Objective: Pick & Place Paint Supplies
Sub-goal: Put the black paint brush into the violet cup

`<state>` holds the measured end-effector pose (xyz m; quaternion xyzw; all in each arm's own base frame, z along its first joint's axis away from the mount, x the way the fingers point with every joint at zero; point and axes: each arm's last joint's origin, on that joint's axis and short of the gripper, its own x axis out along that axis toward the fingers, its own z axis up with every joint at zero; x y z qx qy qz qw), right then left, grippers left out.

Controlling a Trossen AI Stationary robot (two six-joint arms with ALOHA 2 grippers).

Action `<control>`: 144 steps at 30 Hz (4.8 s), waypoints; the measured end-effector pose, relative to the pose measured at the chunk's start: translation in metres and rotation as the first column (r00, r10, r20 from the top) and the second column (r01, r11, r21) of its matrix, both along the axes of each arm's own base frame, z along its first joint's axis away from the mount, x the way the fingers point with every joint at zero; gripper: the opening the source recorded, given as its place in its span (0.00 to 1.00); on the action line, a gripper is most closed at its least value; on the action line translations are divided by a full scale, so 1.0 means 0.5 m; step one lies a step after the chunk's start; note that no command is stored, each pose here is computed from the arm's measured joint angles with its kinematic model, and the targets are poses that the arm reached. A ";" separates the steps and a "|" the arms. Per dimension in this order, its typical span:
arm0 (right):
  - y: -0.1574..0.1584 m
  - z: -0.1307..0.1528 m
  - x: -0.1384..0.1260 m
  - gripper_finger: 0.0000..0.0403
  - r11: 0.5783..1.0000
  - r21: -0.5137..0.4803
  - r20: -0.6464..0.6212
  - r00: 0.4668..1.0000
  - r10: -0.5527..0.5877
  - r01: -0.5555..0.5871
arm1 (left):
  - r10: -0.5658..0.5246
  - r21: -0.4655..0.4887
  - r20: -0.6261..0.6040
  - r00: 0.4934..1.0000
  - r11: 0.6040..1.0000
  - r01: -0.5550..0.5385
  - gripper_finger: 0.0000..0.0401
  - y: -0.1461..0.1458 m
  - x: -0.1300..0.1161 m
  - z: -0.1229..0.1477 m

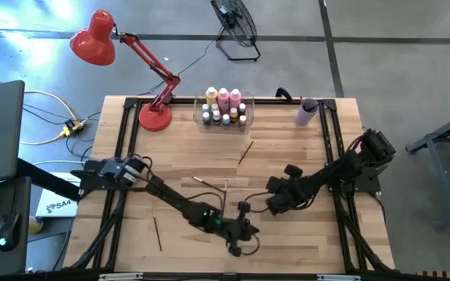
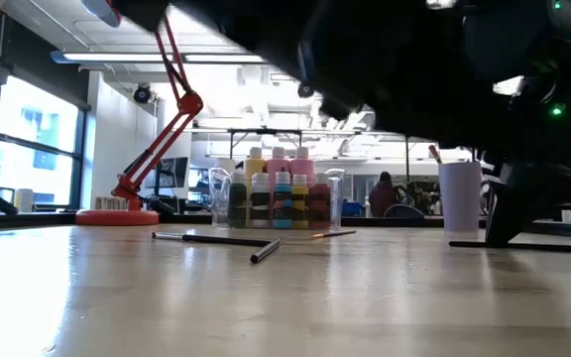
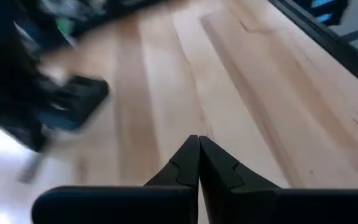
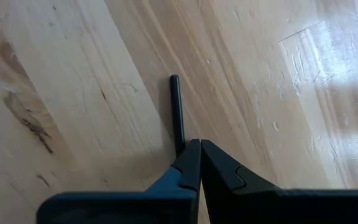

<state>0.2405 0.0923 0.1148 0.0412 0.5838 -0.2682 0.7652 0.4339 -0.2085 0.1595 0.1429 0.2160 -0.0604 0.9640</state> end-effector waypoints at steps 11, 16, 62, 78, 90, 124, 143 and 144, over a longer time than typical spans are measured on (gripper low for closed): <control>-0.002 -0.001 -0.002 0.01 1.000 -0.004 -0.017 0.999 0.030 -0.030 | 0.072 0.246 -0.027 0.997 0.967 -0.063 0.00 -0.001 -0.072 0.125; -0.002 -0.001 -0.001 0.00 0.999 -0.008 -0.020 0.999 0.043 -0.043 | 0.201 0.230 -0.162 0.966 0.960 -0.161 0.00 0.062 -0.105 0.163; -0.019 0.083 0.018 0.00 0.994 0.048 0.157 0.984 0.085 -0.094 | 0.387 -0.014 -0.036 0.921 0.922 -0.388 0.00 0.342 -0.403 0.124; -0.012 0.166 -0.047 0.00 0.902 0.431 -0.264 0.953 0.145 -0.018 | 0.308 -0.064 -0.087 0.947 0.947 -0.314 0.00 0.334 -0.393 0.110; -0.022 0.094 -0.086 0.04 0.903 0.416 -0.339 0.940 0.042 0.110 | 0.287 -0.078 -0.097 0.953 0.952 -0.295 0.00 0.333 -0.393 0.110; -0.032 0.018 -0.107 0.41 0.892 0.451 -0.219 0.971 0.092 0.017 | 0.286 -0.080 -0.099 0.953 0.953 -0.294 0.00 0.333 -0.393 0.109; -0.031 0.016 -0.103 0.27 0.893 0.450 -0.190 0.974 0.121 -0.023 | 0.286 -0.079 -0.099 0.953 0.953 -0.294 0.00 0.333 -0.393 0.109; -0.030 0.016 -0.103 0.25 0.893 0.450 -0.186 0.975 0.122 -0.025 | 0.286 -0.079 -0.099 0.953 0.953 -0.294 0.00 0.333 -0.393 0.109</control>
